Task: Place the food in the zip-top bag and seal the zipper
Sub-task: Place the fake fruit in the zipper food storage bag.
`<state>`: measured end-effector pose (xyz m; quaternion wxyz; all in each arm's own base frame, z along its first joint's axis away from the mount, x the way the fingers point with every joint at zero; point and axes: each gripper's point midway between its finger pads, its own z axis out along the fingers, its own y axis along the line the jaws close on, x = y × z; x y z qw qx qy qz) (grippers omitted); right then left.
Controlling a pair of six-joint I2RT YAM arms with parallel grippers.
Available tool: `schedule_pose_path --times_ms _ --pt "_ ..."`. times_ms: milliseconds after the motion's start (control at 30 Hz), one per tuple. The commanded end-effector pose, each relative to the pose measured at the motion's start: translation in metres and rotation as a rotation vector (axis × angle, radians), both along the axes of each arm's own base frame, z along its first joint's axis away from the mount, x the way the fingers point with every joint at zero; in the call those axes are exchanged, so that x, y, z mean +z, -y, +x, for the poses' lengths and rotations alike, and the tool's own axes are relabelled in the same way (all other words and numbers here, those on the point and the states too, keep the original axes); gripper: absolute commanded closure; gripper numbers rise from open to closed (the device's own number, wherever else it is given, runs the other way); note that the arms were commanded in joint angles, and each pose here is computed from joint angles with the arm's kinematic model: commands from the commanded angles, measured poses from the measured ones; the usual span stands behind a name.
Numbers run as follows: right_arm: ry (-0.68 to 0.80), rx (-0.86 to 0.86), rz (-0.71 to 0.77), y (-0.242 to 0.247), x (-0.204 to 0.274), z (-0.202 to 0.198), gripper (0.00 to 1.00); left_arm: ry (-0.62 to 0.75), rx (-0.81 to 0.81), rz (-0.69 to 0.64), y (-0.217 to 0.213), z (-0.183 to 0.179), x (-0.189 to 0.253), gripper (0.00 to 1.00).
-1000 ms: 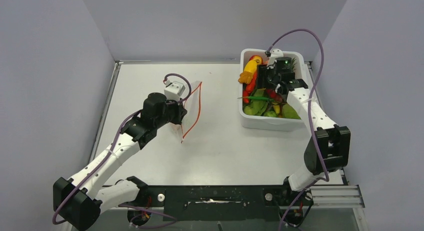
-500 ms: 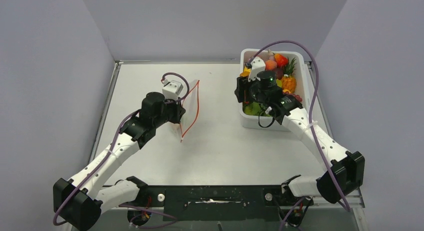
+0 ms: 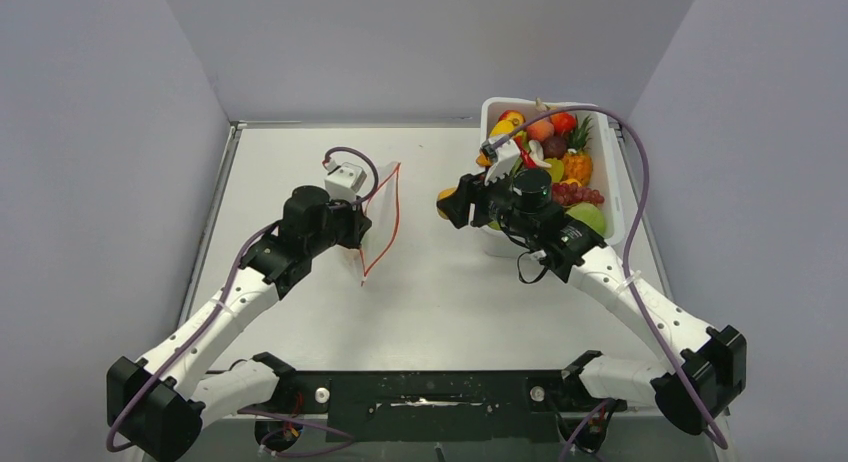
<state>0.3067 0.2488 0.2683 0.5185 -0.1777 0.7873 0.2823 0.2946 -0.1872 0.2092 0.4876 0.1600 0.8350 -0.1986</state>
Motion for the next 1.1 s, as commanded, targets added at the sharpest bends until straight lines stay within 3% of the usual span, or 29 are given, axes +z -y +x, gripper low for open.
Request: schedule_pose_path --times_ms 0,400,1067 --pt "0.086 0.155 0.268 -0.042 0.057 -0.019 0.62 0.104 -0.019 -0.075 0.006 0.005 0.033 1.00" --pt "0.059 0.270 0.478 -0.106 0.072 -0.027 0.60 0.093 -0.026 -0.090 0.005 0.006 0.036 1.00" --pt "-0.057 0.264 0.494 -0.149 0.028 0.008 0.52 0.145 -0.035 -0.096 -0.003 0.005 0.046 1.00"
